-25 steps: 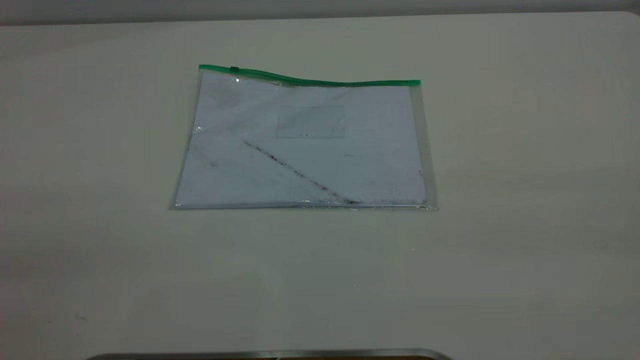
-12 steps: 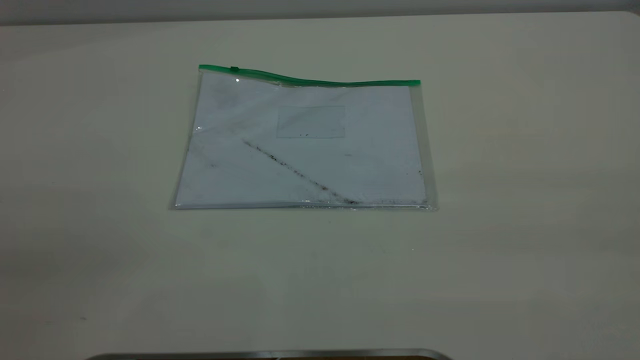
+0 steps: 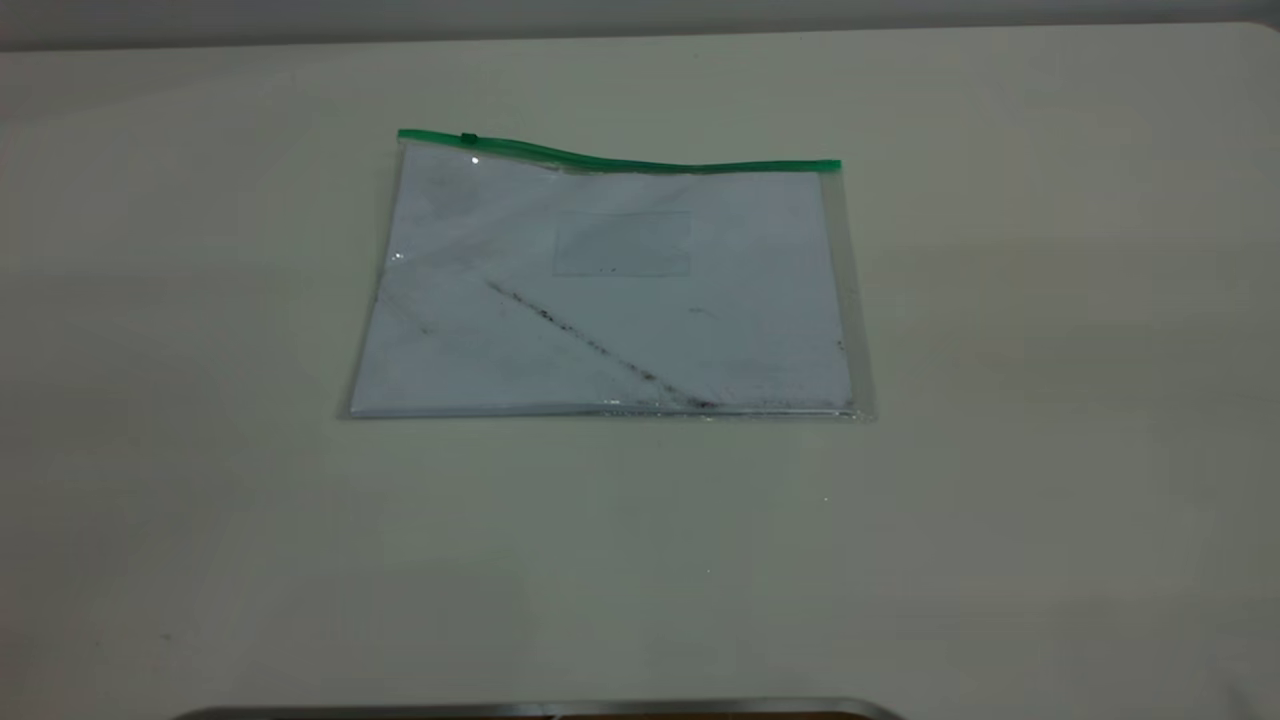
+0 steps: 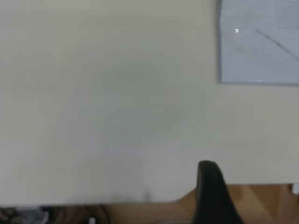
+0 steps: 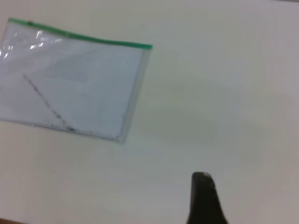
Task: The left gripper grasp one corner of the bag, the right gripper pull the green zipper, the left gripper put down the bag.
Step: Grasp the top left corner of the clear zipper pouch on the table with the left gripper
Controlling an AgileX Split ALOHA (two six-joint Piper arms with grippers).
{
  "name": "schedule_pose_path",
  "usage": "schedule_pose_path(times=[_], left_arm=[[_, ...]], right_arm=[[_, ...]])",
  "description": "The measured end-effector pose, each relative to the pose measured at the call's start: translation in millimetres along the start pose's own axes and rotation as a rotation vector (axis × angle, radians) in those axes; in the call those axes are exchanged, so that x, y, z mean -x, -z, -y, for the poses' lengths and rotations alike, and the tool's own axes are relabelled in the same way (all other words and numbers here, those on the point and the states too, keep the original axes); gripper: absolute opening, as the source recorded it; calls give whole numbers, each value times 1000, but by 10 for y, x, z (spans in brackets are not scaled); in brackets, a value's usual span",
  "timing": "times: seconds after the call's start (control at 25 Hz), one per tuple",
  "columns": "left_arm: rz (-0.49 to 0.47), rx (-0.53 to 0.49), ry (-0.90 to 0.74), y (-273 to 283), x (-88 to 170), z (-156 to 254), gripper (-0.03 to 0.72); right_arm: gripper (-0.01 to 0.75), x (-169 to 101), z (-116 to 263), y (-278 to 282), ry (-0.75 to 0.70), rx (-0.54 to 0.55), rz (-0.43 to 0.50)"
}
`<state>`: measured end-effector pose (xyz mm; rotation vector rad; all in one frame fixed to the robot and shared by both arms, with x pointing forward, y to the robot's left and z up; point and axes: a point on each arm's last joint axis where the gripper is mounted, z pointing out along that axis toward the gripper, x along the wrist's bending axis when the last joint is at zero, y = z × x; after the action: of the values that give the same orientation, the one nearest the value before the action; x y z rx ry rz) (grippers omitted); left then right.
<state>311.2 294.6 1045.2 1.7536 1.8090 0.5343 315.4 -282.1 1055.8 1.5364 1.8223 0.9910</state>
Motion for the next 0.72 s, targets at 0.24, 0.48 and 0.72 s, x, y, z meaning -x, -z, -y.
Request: schedule_pose_path(times=[0.24,0.48,0.72], left_arm=[[43,-109,-77,-650,-109,-519,592],[88,-209,-81,-1365,-229,-1016,592],[194,-257,-83,-2141,-298,-1397,590]], right_arm=[[565,179,-315,-759,15,-35,-39],[566,306,-480,-1521,85,-148,-142],[566,361,-613,-2240,40,-183,-301]])
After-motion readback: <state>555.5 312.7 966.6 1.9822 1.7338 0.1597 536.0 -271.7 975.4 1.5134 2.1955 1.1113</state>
